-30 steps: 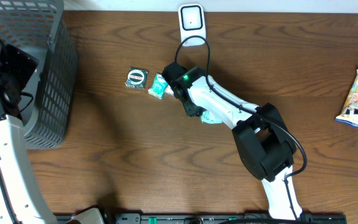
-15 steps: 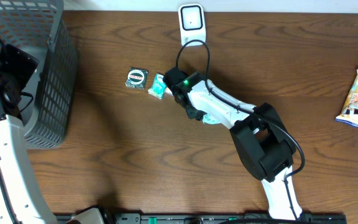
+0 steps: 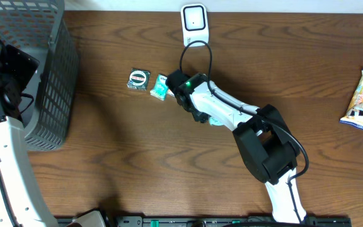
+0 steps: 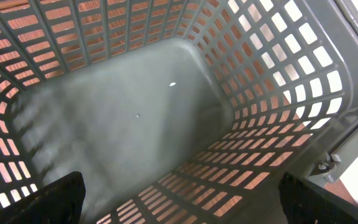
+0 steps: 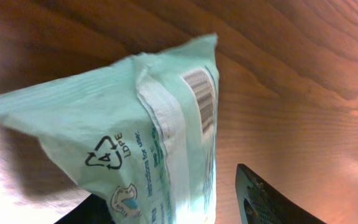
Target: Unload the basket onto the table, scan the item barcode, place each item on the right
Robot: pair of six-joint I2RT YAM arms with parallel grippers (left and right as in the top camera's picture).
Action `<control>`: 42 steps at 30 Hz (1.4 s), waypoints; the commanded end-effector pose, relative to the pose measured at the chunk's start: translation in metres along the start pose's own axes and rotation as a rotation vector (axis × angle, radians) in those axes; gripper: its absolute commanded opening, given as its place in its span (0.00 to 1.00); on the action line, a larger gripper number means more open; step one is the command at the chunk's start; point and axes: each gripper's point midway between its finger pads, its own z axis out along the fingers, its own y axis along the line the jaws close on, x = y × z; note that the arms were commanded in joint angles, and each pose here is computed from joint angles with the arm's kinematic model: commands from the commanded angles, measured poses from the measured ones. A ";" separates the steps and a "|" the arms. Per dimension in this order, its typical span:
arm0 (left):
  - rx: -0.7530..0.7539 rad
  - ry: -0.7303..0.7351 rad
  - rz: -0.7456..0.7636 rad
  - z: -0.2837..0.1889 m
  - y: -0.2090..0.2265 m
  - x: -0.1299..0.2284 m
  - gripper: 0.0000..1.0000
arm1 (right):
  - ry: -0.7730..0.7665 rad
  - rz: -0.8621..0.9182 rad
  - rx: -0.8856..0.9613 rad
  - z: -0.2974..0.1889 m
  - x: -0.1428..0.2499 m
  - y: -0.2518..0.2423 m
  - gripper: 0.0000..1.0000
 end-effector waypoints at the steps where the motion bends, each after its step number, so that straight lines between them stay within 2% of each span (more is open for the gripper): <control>1: -0.006 -0.011 -0.008 -0.001 0.001 -0.003 0.98 | -0.018 0.034 0.022 -0.015 -0.011 -0.010 0.50; 3: -0.006 -0.011 -0.008 -0.001 0.001 -0.003 0.98 | -0.010 0.062 -0.011 -0.024 -0.018 -0.016 0.57; 6: -0.006 -0.011 -0.008 -0.001 0.001 -0.003 0.98 | 0.010 0.104 -0.126 -0.036 -0.030 -0.023 0.59; 14: -0.006 -0.011 -0.008 -0.001 0.001 -0.003 0.98 | 0.125 0.113 -0.644 -0.033 -0.036 -0.022 0.68; 16: -0.006 -0.011 -0.008 -0.001 0.001 -0.003 0.98 | 0.140 0.095 -0.799 -0.034 -0.033 -0.023 0.68; 20: -0.006 -0.011 -0.008 -0.001 0.001 -0.003 0.98 | 0.167 0.138 -0.982 -0.026 -0.024 -0.030 0.52; 26: -0.006 -0.011 -0.008 -0.001 0.001 -0.003 0.97 | 0.229 0.208 -1.011 0.005 -0.003 -0.034 0.22; 32: -0.006 -0.011 -0.008 -0.001 0.001 -0.003 0.98 | 0.252 0.180 -1.012 0.008 0.008 -0.017 0.18; 34: -0.006 -0.011 -0.008 -0.001 0.001 -0.003 0.97 | 0.257 0.174 -1.010 0.005 0.009 -0.010 0.20; 35: -0.006 -0.011 -0.008 -0.001 0.001 -0.003 0.97 | 0.252 0.157 -1.011 0.002 0.008 -0.005 0.34; 37: -0.006 -0.011 -0.008 -0.001 0.001 -0.003 0.98 | 0.244 0.140 -1.012 -0.001 0.008 0.001 0.54; 38: -0.006 -0.011 -0.008 -0.001 0.001 -0.003 0.98 | 0.236 0.131 -1.013 -0.002 0.006 0.005 0.59; 40: -0.006 -0.011 -0.008 -0.001 0.001 -0.003 0.98 | 0.222 0.114 -1.014 -0.005 0.004 0.010 0.60; 42: -0.006 -0.011 -0.008 -0.001 0.001 -0.003 0.98 | 0.220 0.115 -1.000 -0.005 0.003 0.013 0.49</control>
